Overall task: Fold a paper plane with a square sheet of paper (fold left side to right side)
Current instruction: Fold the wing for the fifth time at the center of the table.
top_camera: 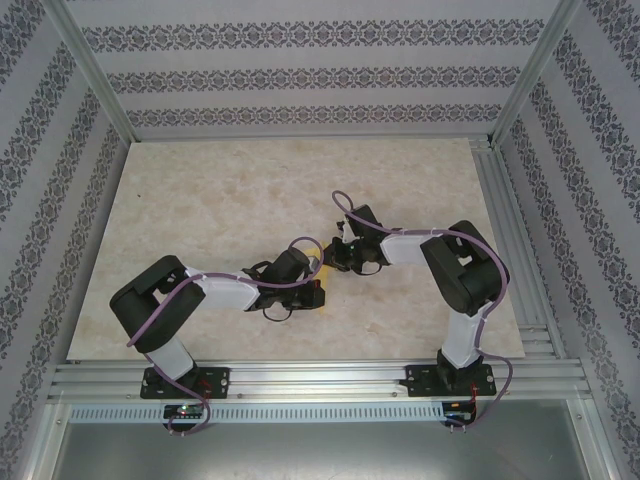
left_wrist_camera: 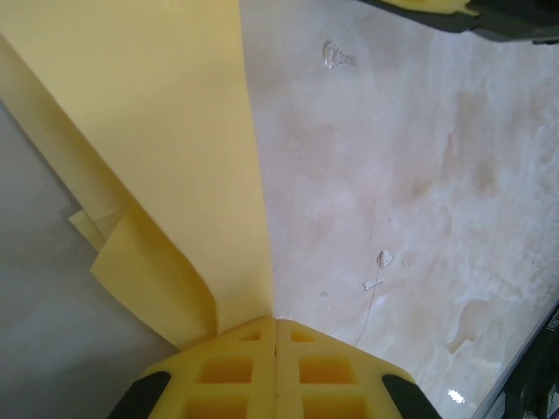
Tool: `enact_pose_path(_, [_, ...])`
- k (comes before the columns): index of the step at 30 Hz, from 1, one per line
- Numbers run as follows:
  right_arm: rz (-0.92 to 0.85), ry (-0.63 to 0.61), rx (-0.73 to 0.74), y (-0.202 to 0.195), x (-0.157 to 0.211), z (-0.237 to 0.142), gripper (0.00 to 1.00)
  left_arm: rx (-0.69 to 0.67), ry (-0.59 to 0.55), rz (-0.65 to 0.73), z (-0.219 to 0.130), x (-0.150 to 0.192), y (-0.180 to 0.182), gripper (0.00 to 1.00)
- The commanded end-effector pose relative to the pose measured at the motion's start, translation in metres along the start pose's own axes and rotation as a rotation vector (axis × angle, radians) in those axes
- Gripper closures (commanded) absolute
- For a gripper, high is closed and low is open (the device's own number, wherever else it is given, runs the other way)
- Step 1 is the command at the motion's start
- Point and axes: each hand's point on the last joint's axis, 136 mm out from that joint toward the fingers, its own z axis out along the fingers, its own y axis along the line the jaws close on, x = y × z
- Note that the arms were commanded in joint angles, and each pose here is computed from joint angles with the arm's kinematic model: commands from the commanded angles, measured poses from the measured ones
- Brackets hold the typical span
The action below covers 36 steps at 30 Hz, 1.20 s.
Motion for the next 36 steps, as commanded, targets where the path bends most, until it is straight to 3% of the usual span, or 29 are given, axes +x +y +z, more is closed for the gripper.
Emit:
enact_pose_path(1, [-0.036,-0.166,0.128,-0.028,-0.046,-0.002,0.88,-0.064,0.114,0.000,0.004,0.033,0.019,1.00])
enact_pose_path(26, [-0.072,-0.191,0.203,-0.041,-0.119,0.006,0.88,-0.064,0.113,0.007,0.002,0.033,0.014,1.00])
enact_pose_path(36, [-0.131,-0.286,0.174,-0.011,-0.121,-0.056,0.87,-0.067,0.101,0.009,-0.001,0.032,0.014,1.00])
